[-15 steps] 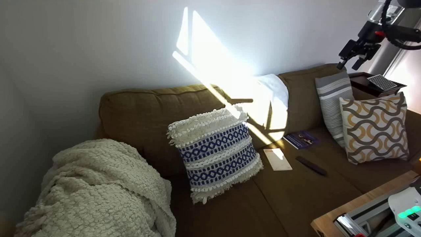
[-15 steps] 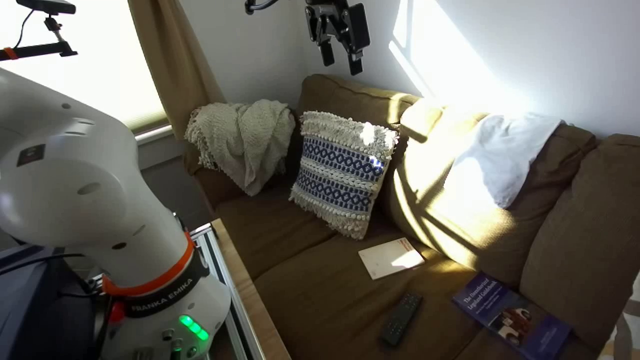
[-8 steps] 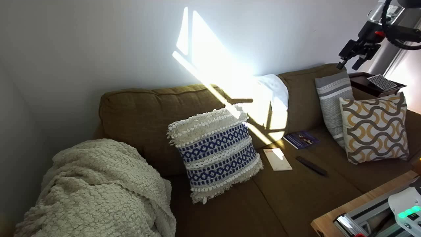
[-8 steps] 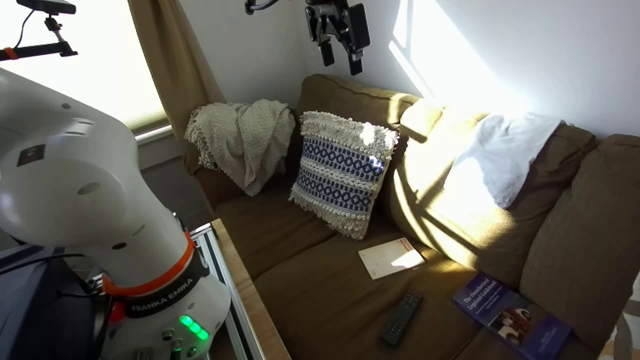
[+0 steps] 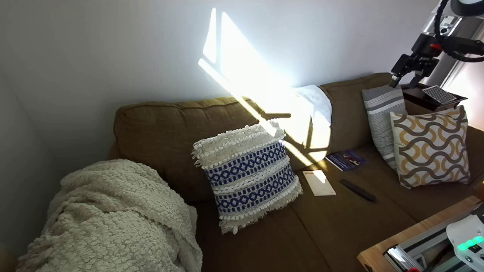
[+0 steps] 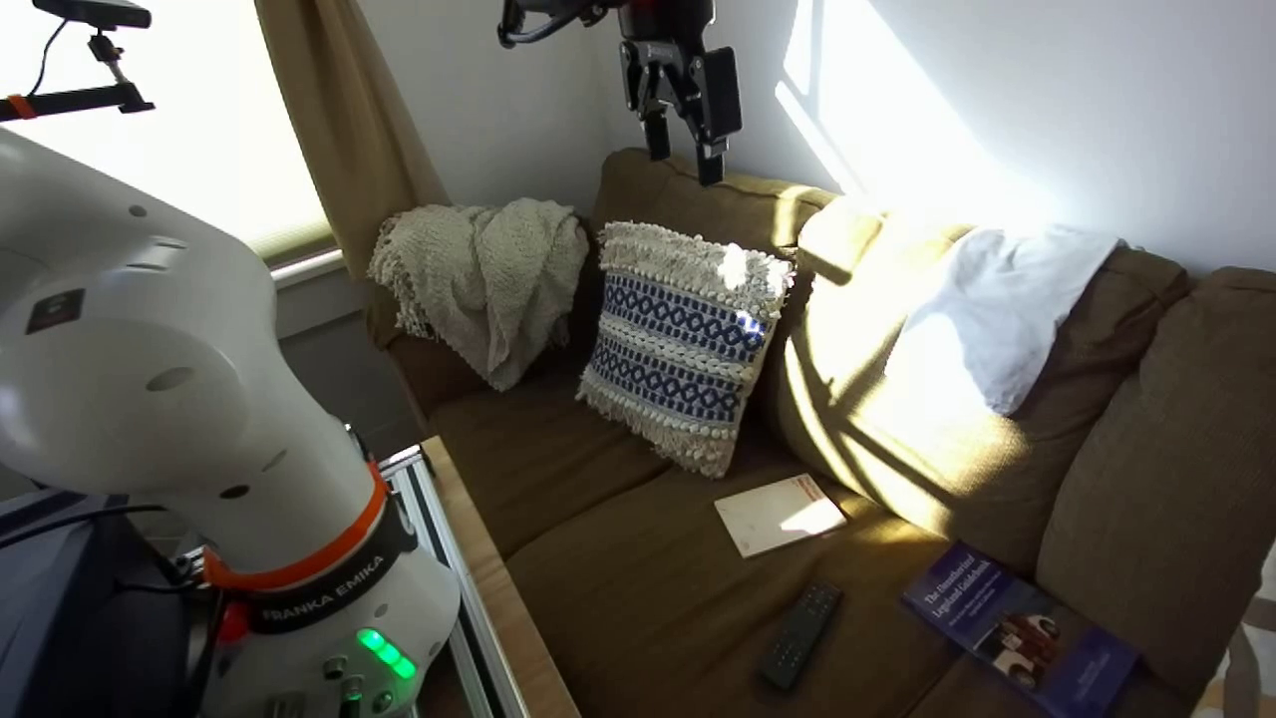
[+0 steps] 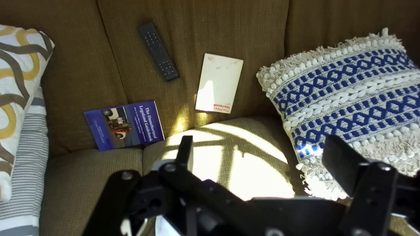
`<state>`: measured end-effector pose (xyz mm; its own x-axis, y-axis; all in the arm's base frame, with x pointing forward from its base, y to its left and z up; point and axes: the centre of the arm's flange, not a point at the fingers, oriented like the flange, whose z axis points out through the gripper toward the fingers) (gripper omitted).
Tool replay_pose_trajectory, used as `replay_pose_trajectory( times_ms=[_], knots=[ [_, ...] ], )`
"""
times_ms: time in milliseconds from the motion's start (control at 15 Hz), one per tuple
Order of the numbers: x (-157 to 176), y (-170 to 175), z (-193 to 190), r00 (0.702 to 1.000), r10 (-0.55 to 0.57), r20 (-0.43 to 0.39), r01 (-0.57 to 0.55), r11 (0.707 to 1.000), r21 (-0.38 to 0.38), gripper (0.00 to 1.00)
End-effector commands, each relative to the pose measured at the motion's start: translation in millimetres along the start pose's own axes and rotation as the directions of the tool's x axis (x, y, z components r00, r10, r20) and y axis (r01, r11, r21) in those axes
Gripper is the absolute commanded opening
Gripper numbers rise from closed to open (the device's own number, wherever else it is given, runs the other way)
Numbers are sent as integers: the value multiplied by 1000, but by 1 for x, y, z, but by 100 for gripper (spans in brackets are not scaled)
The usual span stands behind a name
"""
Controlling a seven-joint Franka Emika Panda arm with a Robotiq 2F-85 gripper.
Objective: Twist the remote control
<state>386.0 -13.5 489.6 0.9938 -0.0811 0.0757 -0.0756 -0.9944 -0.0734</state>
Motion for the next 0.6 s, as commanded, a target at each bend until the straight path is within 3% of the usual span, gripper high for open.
replay_pose_trajectory(
  times_ms=[0,333,533],
  knots=[
    [-2,23,26,998,5,70,-6,1000,13,100],
    [-12,42,60,991,-54,120,54,999,-1,100],
    [-7,30,47,993,-32,111,31,999,6,100]
  ],
)
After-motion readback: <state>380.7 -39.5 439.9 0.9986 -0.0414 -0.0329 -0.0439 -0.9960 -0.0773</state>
